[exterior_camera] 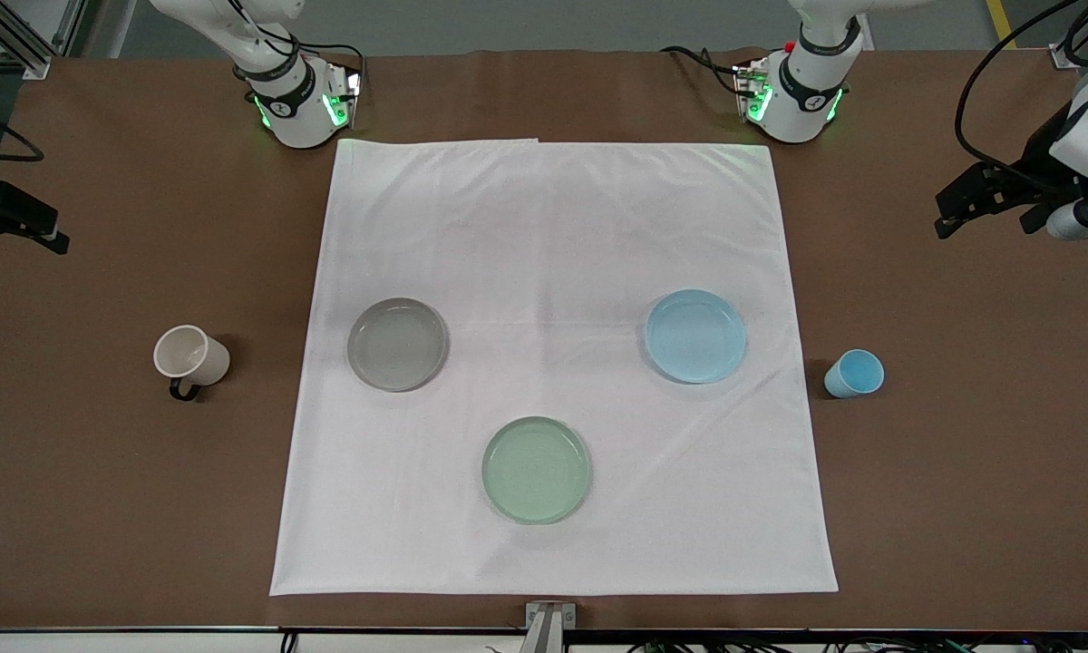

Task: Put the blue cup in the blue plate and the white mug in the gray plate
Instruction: 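Reach the left gripper to the blue cup while the right gripper reaches the mug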

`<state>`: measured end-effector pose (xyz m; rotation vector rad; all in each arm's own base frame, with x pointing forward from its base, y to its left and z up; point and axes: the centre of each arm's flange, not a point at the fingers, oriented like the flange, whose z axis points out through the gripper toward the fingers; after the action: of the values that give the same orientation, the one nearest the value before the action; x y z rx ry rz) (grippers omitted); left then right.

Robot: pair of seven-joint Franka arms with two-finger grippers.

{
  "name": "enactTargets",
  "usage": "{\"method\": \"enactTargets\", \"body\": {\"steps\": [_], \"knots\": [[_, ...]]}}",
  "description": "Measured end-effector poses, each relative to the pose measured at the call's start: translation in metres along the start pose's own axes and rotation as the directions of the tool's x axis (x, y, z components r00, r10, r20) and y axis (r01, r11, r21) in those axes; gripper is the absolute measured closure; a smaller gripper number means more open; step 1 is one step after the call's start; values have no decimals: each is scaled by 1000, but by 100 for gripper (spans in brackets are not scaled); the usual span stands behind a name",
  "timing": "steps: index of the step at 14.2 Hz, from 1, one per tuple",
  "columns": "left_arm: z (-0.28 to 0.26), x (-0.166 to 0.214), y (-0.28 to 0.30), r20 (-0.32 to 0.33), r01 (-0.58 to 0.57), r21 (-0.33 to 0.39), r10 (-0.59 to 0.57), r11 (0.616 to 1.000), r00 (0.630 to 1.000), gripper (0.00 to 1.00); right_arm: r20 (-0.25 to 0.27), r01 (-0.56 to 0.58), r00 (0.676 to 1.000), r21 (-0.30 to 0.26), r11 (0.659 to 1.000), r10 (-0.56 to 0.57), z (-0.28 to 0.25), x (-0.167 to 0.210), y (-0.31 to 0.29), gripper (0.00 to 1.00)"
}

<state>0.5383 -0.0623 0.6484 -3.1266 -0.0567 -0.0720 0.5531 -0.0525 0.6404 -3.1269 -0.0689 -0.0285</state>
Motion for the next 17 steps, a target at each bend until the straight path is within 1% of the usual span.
{"method": "enactTargets", "body": {"steps": [3, 6, 8, 10, 11, 12, 14, 17], "knots": [[0, 0, -2, 7, -2, 1, 2, 1000, 1000, 0, 0, 0, 1000, 0, 1000, 0, 0, 0, 0, 0], [2, 10, -23, 6, 0, -1, 0, 1000, 1000, 0, 0, -2, 1000, -1, 1000, 2, 0, 0, 1, 0], [25, 25, -43, 45, 28, 0, -28, 1000, 999, 0, 2, -4, 1000, -1, 1000, 4, 1, 0, 3, 0], [66, 44, -68, 109, 64, 4, -64, 998, 992, 0, 9, -8, 1000, -5, 1000, 8, 5, 2, 5, 0], [89, 54, -78, 129, 74, 15, -76, 997, 989, 0, 14, -9, 1000, -7, 1000, 9, 8, 4, 6, 0], [114, 63, -85, 130, 79, 31, -83, 996, 988, 0, 25, -9, 1000, -7, 1000, 9, 14, 6, 7, 0], [168, 72, -90, 113, 77, 38, -81, 996, 990, 0, 62, -6, 998, -16, 1000, 7, 35, 17, 8, 0], [246, 65, -90, 86, 74, 29, -76, 997, 993, 0, 123, -6, 992, -39, 999, 10, 85, 40, 16, 0]]}}
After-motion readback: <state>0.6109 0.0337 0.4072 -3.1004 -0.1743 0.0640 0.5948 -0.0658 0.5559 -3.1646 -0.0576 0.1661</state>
